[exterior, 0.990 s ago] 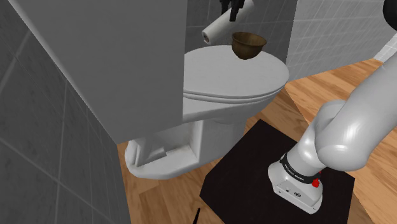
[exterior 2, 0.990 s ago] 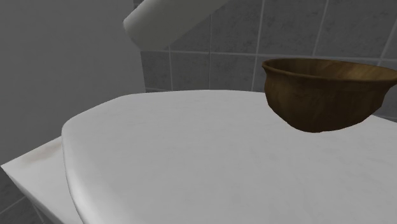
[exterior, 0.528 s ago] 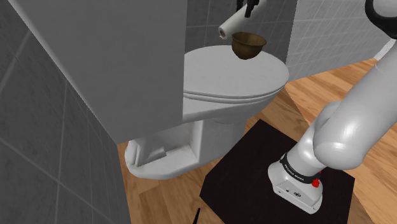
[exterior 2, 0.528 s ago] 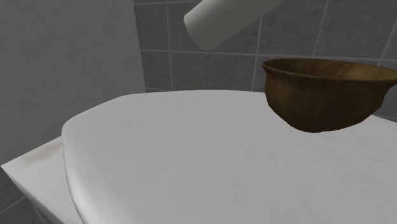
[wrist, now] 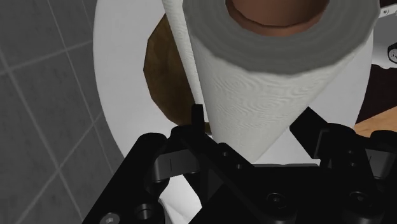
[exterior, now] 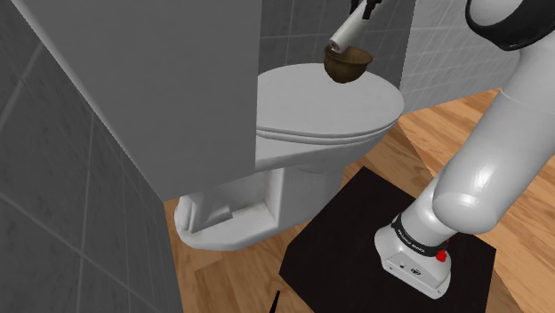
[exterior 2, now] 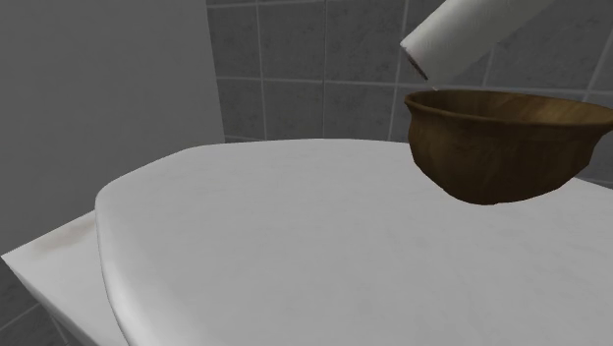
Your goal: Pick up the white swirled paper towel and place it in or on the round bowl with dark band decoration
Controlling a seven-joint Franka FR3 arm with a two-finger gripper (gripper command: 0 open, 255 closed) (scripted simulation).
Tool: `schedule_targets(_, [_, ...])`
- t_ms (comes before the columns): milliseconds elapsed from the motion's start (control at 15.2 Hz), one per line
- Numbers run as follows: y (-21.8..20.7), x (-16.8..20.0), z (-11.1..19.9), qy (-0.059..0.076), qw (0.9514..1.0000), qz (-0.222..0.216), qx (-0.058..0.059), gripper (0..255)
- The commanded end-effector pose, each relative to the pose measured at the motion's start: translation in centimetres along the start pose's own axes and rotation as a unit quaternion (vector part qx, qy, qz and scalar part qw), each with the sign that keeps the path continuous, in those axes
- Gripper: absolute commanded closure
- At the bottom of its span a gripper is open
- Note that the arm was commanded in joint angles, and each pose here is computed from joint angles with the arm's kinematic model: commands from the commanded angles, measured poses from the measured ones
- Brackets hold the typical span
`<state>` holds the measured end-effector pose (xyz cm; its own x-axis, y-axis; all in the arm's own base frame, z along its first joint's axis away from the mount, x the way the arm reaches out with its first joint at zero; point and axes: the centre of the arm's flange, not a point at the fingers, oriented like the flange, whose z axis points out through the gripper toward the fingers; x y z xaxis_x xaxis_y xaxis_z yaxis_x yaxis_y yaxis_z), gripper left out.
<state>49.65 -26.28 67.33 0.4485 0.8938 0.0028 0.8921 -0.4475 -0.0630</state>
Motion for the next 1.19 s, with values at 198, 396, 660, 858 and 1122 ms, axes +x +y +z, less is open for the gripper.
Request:
schedule_targets(198, [0.5, -0.9, 2.1, 0.000, 1.0000, -0.001, 0.000, 255])
schedule_targets(396, [0.6, -0.9, 3.7, 0.000, 1.0000, -0.001, 0.000, 255])
schedule_targets(660, [0.7, -1.0, 5.8, 0.000, 1.0000, -0.001, 0.000, 255])
schedule_targets(858, [0.9, -1.0, 7.8, 0.000, 1.0000, -0.001, 0.000, 255])
schedule_targets(1122, [0.9, -1.0, 7.8, 0.000, 1.0000, -0.001, 0.000, 255])
